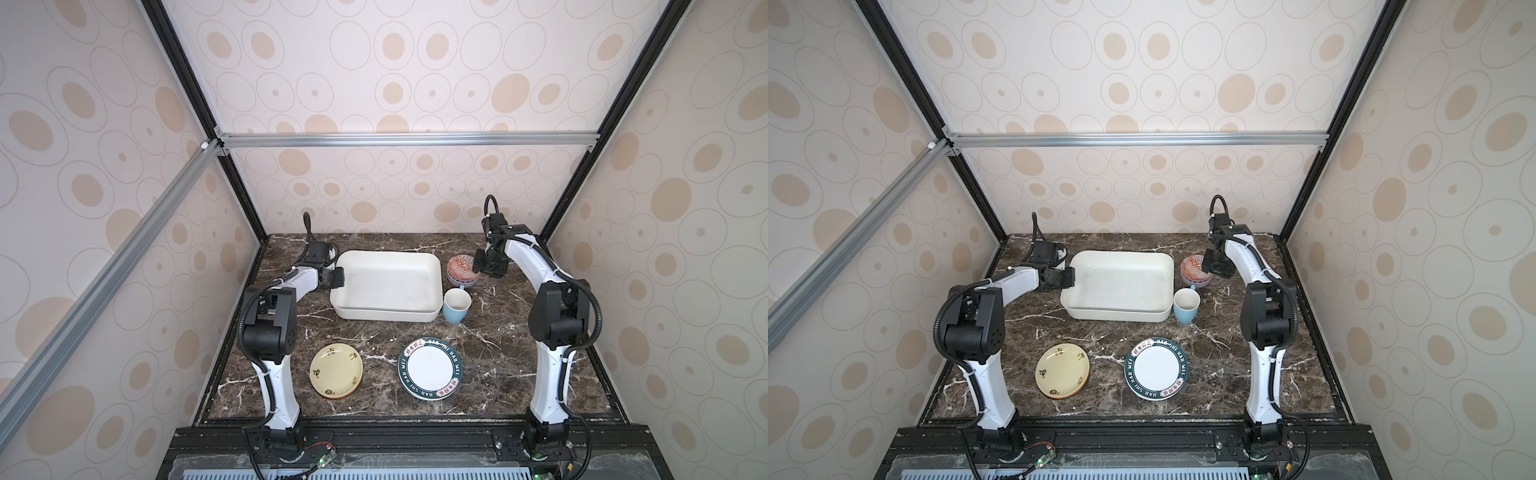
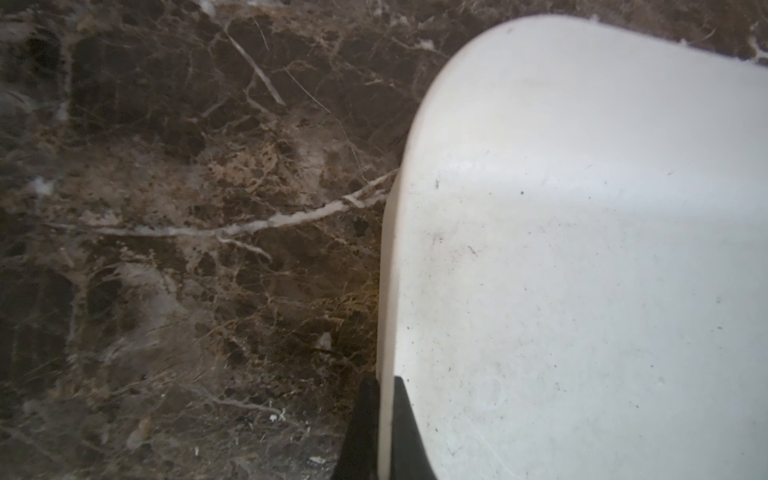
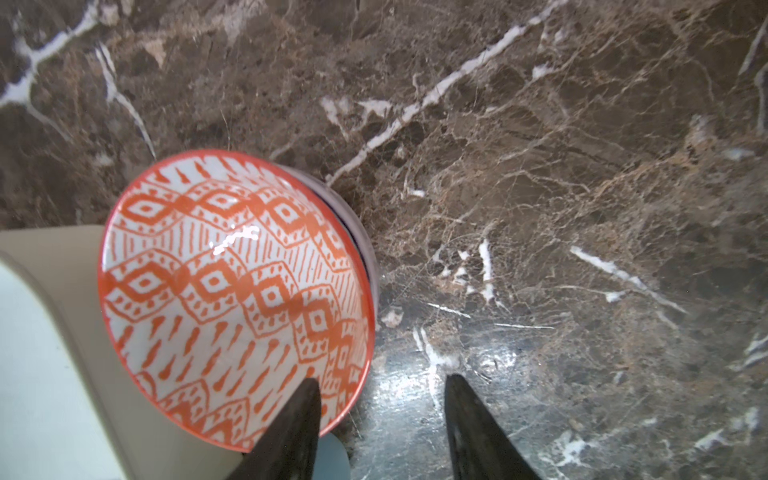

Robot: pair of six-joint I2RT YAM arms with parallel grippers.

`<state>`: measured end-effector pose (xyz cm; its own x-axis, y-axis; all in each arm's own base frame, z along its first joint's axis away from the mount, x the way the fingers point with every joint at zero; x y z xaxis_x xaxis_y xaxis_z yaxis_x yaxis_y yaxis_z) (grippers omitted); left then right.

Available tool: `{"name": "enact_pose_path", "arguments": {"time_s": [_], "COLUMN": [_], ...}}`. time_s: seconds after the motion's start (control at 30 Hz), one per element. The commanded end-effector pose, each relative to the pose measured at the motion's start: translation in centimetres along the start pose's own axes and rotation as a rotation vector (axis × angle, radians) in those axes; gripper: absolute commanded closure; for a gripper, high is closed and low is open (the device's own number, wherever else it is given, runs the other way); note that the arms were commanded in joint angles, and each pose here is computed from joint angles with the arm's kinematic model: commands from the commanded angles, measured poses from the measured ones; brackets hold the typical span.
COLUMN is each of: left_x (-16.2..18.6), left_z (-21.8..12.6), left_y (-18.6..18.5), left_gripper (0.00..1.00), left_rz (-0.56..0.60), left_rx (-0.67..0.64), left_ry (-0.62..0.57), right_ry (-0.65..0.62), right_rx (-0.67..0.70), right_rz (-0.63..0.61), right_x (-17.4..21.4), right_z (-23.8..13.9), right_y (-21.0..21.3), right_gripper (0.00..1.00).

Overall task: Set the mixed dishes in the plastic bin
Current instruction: 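Grip the bin rim with the left gripper while the right grasps the orange bowl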

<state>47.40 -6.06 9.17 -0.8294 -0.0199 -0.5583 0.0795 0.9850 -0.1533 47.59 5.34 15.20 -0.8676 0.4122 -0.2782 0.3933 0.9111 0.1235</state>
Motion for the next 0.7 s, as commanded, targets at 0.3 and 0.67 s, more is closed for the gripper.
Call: {"name": "enact_pose_path", "arguments": {"time_s": [0.3,0.67], "left_x": [3.0,-0.5], "left_z": [-0.3,-2.0], "left_y": [-0.7,-0.8], "left_gripper": [0.64,0.38], "left_rz": [-0.075,-0.030], "left_rx": [0.013,-0.013], "left_ry": [0.116,0.055], "right_ry": [0.066,0.066], "right_rx": [0.028,0.016], "right_rz": [0.016,0.016], "right_x": [-0.4,-0.8], "right_z": [2.5,2.3], "right_y": [-0.4,-0.2], "right_gripper": [0.63,0.86]}}
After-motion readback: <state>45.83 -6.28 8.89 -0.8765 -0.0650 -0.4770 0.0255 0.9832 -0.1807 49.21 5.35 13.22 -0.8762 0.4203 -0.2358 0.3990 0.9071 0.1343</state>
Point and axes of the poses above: each gripper's point midway between its finger pads, its own z axis out along the fingers, its own y axis along the line the jaws close on, x = y × z, the point moved 4 cm from there along -z, back along the fingers, and after that the axes turned 5 degrees about z, right-handed, at the moved point
